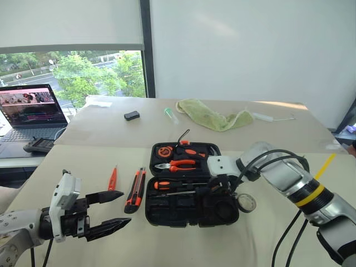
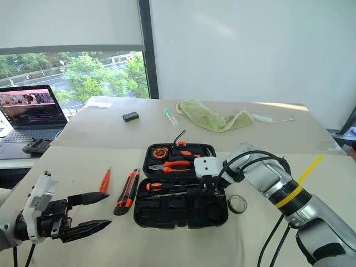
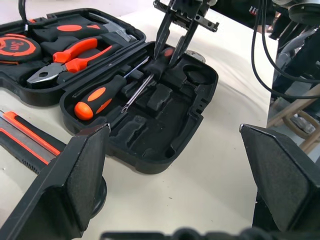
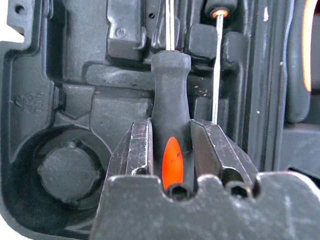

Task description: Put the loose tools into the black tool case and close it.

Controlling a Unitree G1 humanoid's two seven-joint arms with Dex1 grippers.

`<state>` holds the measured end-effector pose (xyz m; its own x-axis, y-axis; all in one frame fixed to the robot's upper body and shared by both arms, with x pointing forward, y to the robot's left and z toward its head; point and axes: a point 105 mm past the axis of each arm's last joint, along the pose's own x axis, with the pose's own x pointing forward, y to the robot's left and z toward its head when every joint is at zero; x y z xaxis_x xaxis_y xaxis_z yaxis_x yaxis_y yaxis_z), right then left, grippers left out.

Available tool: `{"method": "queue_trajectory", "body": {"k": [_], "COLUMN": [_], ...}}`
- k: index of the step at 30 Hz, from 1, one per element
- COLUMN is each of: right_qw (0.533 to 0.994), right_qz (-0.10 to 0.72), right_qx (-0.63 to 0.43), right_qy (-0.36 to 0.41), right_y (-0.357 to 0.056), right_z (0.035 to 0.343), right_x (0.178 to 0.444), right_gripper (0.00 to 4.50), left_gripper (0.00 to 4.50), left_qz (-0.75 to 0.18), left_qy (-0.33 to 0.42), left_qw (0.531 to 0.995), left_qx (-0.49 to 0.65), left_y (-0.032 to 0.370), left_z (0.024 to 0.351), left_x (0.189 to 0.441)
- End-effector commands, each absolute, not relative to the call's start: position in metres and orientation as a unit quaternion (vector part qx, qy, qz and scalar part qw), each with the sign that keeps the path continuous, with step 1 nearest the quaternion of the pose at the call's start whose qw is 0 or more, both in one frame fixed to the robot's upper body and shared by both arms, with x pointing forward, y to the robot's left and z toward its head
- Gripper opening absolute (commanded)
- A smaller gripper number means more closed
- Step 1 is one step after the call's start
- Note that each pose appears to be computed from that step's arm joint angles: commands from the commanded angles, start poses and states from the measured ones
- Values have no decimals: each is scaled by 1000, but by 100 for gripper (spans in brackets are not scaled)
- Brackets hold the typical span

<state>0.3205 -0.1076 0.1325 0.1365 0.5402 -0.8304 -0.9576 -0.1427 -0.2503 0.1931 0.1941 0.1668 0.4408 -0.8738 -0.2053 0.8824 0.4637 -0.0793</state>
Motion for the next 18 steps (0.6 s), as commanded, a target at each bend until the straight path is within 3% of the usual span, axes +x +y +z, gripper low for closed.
{"method": "queue_trajectory", "body": {"k": [1, 12, 14, 17, 18], "right_qw": [622, 624, 631, 644, 651], "right_qz": [602, 597, 600, 604, 612], "right_qx": [-425, -415, -412, -401, -387], "right_qy": [265, 287, 269, 242, 230], "right_y": [-111, -108, -104, -100, -98], "right_z": [132, 126, 130, 141, 148], "right_x": [323, 318, 319, 316, 313], "right_gripper": [82, 82, 183, 269, 269], "left_gripper": [448, 448, 448, 448, 448], "left_qz": [-522, -528, -529, -530, -530], "left_qy": [94, 96, 97, 101, 102], "left_qw": [847, 843, 842, 841, 841], "left_qx": [31, 35, 35, 32, 32], "left_y": [189, 185, 185, 186, 187], "left_z": [172, 168, 167, 164, 164], "left_x": [191, 193, 192, 191, 191]}}
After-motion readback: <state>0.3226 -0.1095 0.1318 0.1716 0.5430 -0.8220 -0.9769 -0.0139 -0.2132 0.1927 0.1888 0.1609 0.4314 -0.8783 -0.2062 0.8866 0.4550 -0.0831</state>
